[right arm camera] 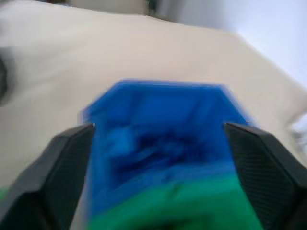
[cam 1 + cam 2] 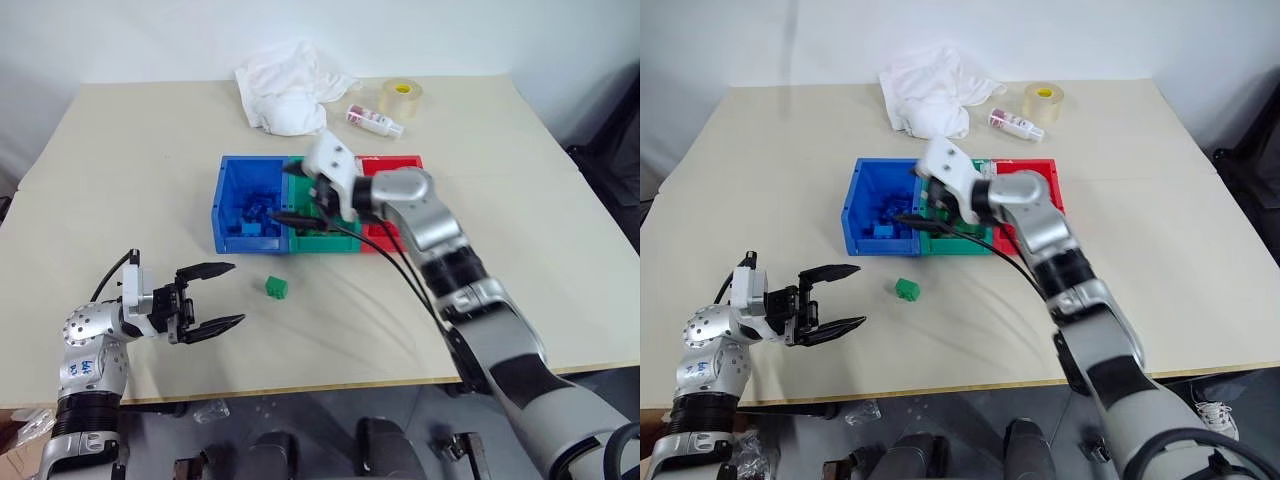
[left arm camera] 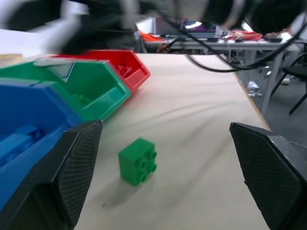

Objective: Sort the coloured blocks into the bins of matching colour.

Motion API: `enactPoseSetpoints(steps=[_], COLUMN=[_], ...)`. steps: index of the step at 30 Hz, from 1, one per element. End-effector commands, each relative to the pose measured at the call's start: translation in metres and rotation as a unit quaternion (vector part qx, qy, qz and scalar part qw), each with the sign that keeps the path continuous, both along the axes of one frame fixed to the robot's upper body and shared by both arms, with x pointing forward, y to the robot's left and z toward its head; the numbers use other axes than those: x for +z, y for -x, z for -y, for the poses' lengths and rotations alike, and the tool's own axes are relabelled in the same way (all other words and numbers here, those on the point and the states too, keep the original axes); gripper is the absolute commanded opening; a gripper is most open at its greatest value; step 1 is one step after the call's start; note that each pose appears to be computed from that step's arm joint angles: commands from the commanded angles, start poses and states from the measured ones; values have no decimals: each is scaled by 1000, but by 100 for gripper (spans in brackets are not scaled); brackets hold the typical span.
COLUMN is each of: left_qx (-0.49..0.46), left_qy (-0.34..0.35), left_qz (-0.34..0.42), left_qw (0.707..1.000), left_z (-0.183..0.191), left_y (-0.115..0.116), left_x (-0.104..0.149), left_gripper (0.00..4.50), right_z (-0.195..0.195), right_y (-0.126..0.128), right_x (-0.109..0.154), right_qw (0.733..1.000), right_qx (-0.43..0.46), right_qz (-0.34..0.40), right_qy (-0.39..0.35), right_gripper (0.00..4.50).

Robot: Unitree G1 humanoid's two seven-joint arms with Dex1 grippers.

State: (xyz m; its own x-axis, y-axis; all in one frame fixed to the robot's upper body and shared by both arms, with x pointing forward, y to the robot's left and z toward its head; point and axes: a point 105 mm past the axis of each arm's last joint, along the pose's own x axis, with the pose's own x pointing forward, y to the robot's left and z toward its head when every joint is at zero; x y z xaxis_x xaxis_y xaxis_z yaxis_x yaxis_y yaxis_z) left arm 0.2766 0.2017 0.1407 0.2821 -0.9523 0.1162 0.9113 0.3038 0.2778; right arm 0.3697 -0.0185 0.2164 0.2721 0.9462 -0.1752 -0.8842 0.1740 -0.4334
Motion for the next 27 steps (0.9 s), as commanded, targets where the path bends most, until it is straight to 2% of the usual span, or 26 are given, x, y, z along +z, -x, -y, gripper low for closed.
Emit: enactPoseSetpoints(steps=[1,4,7,15,17,22,27], left_qx=[23,51,114,216,233,247,235], left_qy=[-1,9,-29,-95,-95,-101,-104], left_qz=[9,9,-4,-40,-44,-51,-48], left_qw=[1000,999,993,971,967,962,965], left_z=[-2,-6,-17,-41,-46,-45,-19], left_y=[-5,-9,-13,23,36,49,30], left_x=[4,6,-2,-16,-13,-10,-14], left_gripper=[450,450,450,450,450,450,450], right_z=[33,70,106,159,165,163,154], right_y=[33,60,80,90,89,82,83], right_x=[12,-3,-15,-34,-33,-31,-30], right_qw=[999,997,994,989,989,990,992], right_qx=[41,69,68,11,3,-2,6], right_qz=[4,-27,-76,-130,-136,-128,-121], right_qy=[-2,24,30,65,62,59,48], right_gripper=[448,448,448,448,448,448,448])
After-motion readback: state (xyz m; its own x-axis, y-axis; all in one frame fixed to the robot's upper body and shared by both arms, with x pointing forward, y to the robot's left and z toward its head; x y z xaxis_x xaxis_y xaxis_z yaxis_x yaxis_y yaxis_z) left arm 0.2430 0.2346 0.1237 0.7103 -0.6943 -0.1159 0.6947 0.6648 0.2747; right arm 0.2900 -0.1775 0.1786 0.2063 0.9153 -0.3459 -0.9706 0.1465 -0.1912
